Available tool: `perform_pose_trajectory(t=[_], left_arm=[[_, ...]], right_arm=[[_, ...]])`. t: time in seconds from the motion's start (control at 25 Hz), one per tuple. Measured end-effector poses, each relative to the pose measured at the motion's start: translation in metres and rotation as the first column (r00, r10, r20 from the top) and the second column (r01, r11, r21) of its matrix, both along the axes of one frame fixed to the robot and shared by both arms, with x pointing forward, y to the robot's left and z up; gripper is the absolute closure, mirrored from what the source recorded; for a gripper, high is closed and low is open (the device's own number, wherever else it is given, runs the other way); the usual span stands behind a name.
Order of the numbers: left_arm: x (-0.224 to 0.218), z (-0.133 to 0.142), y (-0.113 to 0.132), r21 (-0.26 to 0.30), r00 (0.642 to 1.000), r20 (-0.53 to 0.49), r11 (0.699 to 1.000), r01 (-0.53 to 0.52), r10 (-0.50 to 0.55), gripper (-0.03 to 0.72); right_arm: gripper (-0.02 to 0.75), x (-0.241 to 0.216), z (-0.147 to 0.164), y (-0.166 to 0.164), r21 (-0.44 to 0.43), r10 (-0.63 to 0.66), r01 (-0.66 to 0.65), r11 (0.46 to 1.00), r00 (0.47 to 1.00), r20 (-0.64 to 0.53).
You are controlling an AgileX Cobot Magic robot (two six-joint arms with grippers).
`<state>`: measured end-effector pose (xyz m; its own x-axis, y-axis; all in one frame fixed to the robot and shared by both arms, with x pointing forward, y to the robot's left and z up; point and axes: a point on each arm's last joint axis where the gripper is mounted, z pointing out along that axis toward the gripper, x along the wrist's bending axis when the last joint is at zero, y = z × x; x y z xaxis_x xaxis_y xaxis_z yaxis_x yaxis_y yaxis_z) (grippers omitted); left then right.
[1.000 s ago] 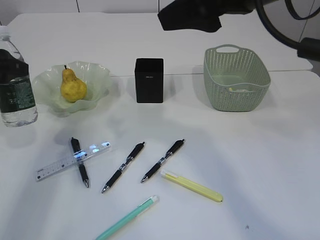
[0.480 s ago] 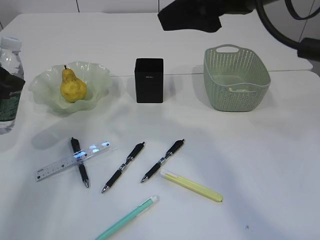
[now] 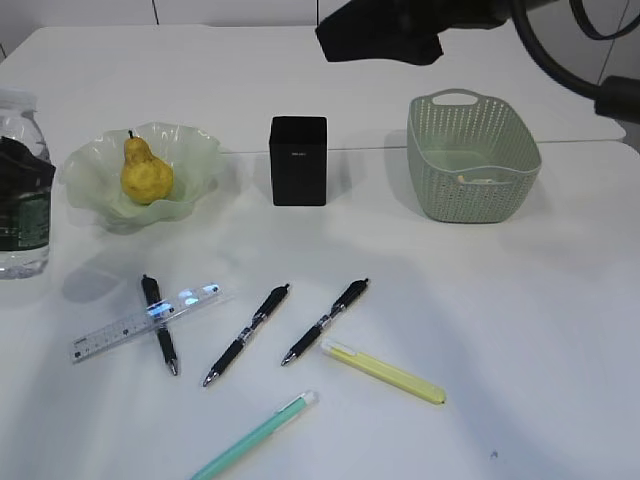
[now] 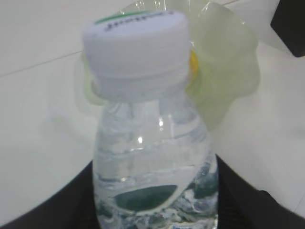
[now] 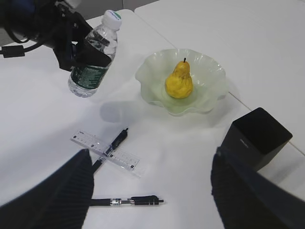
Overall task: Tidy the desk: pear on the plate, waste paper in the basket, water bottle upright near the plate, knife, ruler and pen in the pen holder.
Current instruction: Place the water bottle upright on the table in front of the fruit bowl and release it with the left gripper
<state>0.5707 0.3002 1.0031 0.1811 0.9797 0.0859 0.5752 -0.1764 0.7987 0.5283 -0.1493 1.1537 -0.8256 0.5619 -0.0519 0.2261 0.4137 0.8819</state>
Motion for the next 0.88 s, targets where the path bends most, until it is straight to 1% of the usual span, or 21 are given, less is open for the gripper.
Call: perform_pose_trajectory(t=[0.2, 0.32, 0.36, 0.44, 0.56, 0.64, 0.68, 0.76, 0.8, 0.88], left_arm=[[0.005, -0.015, 0.001, -0.062, 0.997, -0.043, 0.996, -0.060, 0.057, 0.303], [0.007, -0.020, 0.001, -0.078, 0.995, -0.059, 0.994, -0.081, 0.077, 0.303], [0.007, -0.021, 0.001, -0.072, 0.995, -0.060, 0.994, -0.078, 0.073, 0.303], [0.008, -0.024, -0.001, -0.037, 0.997, -0.067, 0.998, -0.044, 0.042, 0.303], [0.007, -0.027, -0.006, 0.050, 0.996, -0.078, 0.998, 0.044, -0.040, 0.303], [0.007, -0.027, -0.006, 0.064, 0.995, -0.087, 0.997, 0.051, -0.045, 0.303], [0.006, -0.027, -0.006, 0.063, 0.995, -0.092, 0.997, 0.045, -0.039, 0.303], [0.006, -0.028, -0.004, 0.029, 0.995, -0.099, 1.000, -0.005, 0.008, 0.303], [0.006, -0.028, -0.003, 0.022, 0.995, -0.100, 1.000, -0.023, 0.025, 0.303], [0.007, -0.028, -0.002, -0.018, 0.992, -0.104, 0.997, -0.080, 0.078, 0.303]], right_arm=[[0.144, 0.000, 0.000, 0.000, 0.000, 0.000, 0.000, 1.000, 1.000, 0.000], [0.144, 0.000, 0.000, 0.000, 0.000, 0.000, 0.000, 1.000, 1.000, 0.000], [0.144, 0.000, 0.000, 0.000, 0.000, 0.000, 0.000, 1.000, 1.000, 0.000], [0.144, 0.000, 0.000, 0.000, 0.000, 0.000, 0.000, 1.000, 1.000, 0.000], [0.144, 0.000, 0.000, 0.000, 0.000, 0.000, 0.000, 1.000, 1.000, 0.000], [0.144, 0.000, 0.000, 0.000, 0.000, 0.000, 0.000, 1.000, 1.000, 0.000], [0.144, 0.000, 0.000, 0.000, 0.000, 0.000, 0.000, 1.000, 1.000, 0.000], [0.144, 0.000, 0.000, 0.000, 0.000, 0.000, 0.000, 1.000, 1.000, 0.000], [0.144, 0.000, 0.000, 0.000, 0.000, 0.000, 0.000, 1.000, 1.000, 0.000], [0.144, 0.000, 0.000, 0.000, 0.000, 0.000, 0.000, 1.000, 1.000, 0.000]])
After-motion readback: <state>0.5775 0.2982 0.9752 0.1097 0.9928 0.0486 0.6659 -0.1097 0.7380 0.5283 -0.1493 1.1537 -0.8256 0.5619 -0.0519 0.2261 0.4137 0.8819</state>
